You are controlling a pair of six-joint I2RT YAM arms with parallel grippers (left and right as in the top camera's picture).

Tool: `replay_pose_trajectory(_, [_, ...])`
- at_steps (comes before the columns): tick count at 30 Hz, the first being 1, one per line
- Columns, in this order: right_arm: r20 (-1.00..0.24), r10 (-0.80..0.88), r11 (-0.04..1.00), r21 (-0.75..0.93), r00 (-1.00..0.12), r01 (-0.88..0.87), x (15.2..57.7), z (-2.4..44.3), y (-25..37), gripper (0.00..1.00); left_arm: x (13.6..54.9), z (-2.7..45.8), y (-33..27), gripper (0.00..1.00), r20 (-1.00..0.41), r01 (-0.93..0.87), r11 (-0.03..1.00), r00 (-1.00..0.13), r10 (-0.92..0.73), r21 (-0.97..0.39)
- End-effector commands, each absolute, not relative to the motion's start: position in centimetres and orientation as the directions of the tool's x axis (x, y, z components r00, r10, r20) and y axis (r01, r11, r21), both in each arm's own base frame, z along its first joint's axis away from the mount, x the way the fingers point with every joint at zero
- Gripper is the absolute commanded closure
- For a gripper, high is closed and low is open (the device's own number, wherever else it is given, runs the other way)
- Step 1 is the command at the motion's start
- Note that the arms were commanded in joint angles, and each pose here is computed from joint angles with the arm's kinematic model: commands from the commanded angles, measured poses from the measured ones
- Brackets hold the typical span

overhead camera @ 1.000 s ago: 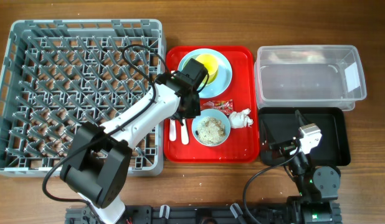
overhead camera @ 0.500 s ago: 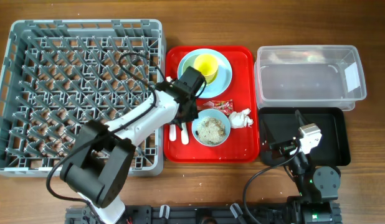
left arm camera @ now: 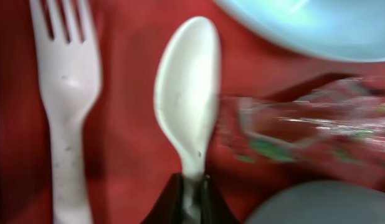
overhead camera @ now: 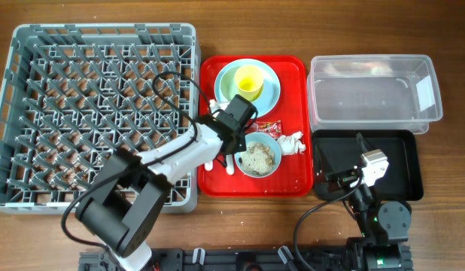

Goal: Sort waste into correct bins and load items into the dishwasher rack
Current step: 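Carry the white spoon left and insert it upright into the rack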

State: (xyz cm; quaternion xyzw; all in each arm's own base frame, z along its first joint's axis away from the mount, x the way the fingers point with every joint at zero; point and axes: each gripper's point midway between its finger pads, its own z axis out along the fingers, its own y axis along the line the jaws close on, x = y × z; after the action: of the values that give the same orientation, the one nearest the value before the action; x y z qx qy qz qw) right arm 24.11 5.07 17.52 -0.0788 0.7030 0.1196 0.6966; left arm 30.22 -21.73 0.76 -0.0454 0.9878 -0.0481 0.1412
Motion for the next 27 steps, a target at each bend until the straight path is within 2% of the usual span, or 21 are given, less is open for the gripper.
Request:
replay_pose_trajectory(1, [-0.999,0.053,0.958,0.054,-0.013,-0.281,24.1,17.6,5.1,0.00,30.2,0.6,-19.3,0.96,-0.337,-0.098,0.995,-0.938,-0.082,0.030])
replay_pose_trajectory(5, [-0.999,0.053,0.958,0.055,-0.013,-0.281,24.1,17.6,5.1,0.00,31.6,5.2,-18.1,0.96,-0.443,-0.132,0.990,-0.891,-0.094,0.054])
replay_pose_trajectory(12, [-0.999,0.053,0.958,0.054,-0.013,-0.281,24.1,17.6,5.1,0.00,31.6,15.9,-18.1,0.96,-0.584,-0.114,0.987,-0.796,-0.161,-0.116])
replay_pose_trajectory(16, [-0.999,0.053,0.958,0.055,-0.013,-0.281,24.1,17.6,5.1,0.00,30.4,19.7,-16.8,0.96,-0.638,-0.063,0.988,-0.757,-0.138,-0.138])
replay_pose_trajectory(21, [-0.999,0.053,0.958,0.055,-0.013,-0.281,24.1,17.6,5.1,0.00,29.0,21.3,-12.6,0.96,-0.638,-0.115,0.988,-0.754,-0.156,-0.107])
replay_pose_trajectory(25, [-0.999,0.053,0.958,0.055,-0.013,-0.281,24.1,17.6,5.1,0.00,28.6,20.1,-9.3,0.96,-0.583,-0.204,0.977,-0.787,-0.199,-0.058])
replay_pose_trajectory(27, [-0.999,0.053,0.958,0.055,-0.013,-0.281,24.1,17.6,5.1,0.00,28.8,19.4,-8.9,0.96,-0.552,-0.177,0.983,-0.816,-0.173,-0.046])
